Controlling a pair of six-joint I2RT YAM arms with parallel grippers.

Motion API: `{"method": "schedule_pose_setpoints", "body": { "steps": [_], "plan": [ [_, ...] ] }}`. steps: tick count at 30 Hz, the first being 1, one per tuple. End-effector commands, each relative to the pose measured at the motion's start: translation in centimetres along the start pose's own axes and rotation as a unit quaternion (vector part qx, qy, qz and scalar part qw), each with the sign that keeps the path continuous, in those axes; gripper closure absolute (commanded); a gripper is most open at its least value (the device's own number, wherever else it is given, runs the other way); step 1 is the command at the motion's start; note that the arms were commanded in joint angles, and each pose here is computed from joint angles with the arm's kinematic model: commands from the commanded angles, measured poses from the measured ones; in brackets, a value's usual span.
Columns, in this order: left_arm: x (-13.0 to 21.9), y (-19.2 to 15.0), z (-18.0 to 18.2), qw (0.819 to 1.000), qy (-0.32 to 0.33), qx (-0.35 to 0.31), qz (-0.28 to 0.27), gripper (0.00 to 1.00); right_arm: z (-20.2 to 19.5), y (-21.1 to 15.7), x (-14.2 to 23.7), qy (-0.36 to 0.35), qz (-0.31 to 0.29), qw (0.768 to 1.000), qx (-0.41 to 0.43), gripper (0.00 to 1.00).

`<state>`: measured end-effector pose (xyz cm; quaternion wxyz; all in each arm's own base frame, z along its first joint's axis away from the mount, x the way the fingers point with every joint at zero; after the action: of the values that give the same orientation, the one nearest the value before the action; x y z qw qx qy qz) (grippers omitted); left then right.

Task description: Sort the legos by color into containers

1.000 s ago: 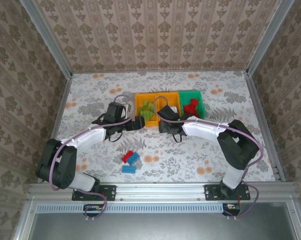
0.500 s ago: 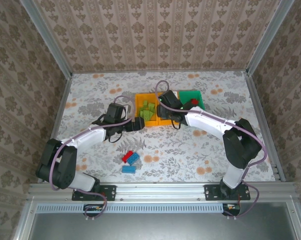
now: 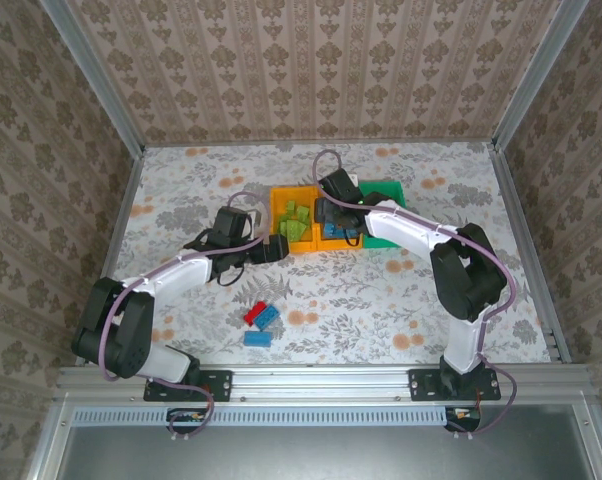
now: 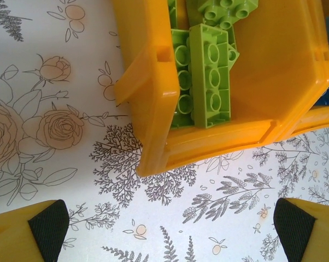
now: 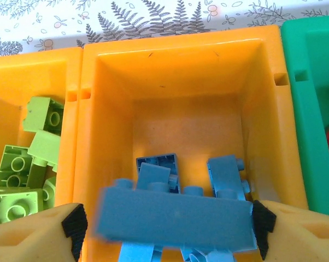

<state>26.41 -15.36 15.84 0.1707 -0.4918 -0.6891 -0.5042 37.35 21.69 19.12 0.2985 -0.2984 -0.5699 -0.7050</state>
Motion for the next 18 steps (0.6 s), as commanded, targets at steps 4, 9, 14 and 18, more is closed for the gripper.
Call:
{"method": "schedule_pose_setpoints", "body": {
  "steps": [4,9,14,18],
  "plan": [
    [0.5,-0.6,0.4,1.0,0.01,-0.001,0.004,0.0,-0.6,0.1,1.7,0.002,-0.014,1.0,0.0,0.14],
    [0.5,-0.6,0.5,1.0,0.012,0.001,0.004,0.0,-0.6,-0.2,3.1,0.018,-0.022,1.0,0.011,0.12],
    [0.7,-0.7,0.6,1.0,0.021,0.0,0.003,0.0,0.5,-2.0,5.0,0.073,-0.04,0.994,0.065,0.11],
    [1.2,-0.5,1.7,0.999,0.037,0.013,-0.005,0.0,1.3,-5.1,6.0,0.118,-0.037,0.987,0.102,0.11]
  ]
}}
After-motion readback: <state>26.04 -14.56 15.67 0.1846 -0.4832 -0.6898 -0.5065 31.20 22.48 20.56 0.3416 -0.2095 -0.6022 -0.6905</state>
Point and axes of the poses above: each hand's point on the last joint's axis, 136 mm out from that joint toward the fingers, its own x axis back along the fingers, its own z axis along the line the jaws close on, y = z × x, the point moved 10 cm from there along x, back along the fingers, and after that the axes turned 4 degrees about -x, right-handed, at the moved point
